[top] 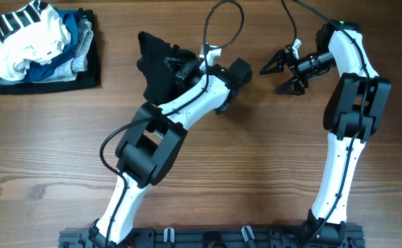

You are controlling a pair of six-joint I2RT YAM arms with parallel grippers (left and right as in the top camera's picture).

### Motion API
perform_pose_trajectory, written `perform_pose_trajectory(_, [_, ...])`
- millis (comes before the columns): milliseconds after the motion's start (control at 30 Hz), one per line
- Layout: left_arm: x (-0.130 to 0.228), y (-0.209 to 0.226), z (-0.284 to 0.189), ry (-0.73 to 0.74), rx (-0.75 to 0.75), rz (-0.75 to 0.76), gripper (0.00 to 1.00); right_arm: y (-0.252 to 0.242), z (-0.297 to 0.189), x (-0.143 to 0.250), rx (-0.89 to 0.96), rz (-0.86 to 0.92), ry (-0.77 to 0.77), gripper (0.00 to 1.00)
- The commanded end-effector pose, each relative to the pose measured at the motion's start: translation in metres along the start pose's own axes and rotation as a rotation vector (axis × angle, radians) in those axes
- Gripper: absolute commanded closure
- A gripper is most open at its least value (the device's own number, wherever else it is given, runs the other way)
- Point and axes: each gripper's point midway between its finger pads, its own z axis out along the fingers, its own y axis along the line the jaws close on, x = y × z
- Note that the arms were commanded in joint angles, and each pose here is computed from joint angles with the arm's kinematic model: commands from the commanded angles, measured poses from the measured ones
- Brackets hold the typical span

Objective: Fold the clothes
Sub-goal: 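Carry the black bundle left and place it on the clothes stack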

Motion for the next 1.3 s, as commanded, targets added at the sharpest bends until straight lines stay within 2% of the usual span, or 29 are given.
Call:
perform_pose_trajectory(0, [0.0, 0.048, 0.004, 0.002, -0.08, -0.088, 0.96, -0.007, 0.01, -0.001, 0.001, -0.012, 0.019, 0.0])
perform_pose_trajectory(367, [0.01, 0.055, 0.026, 0.055, -0.091, -0.077, 0.96, -0.007, 0.01, -0.002, 0.002, -0.018, 0.015, 0.0])
perform_pose_trajectory(667, [0.018, 0.093, 0.035, 0.079, -0.102, -0.185, 0.96, -0.008, 0.01, -0.005, 0.003, -0.028, 0.005, 0.0])
perform_pose_trajectory(800, [0.025, 0.111, 0.041, 0.099, -0.106, -0.168, 0.96, -0.008, 0.01, -0.005, 0.004, -0.03, 0.005, 0.0])
perform_pose_trajectory(967, [0.055, 0.148, 0.074, 0.192, -0.135, -0.227, 0.96, -0.008, 0.01, -0.005, 0.004, -0.03, 0.005, 0.0])
perform_pose_trajectory(1267, [0.132, 0.215, 0.133, 0.394, -0.227, -0.384, 0.96, -0.008, 0.01, -0.005, 0.004, -0.029, 0.006, 0.0])
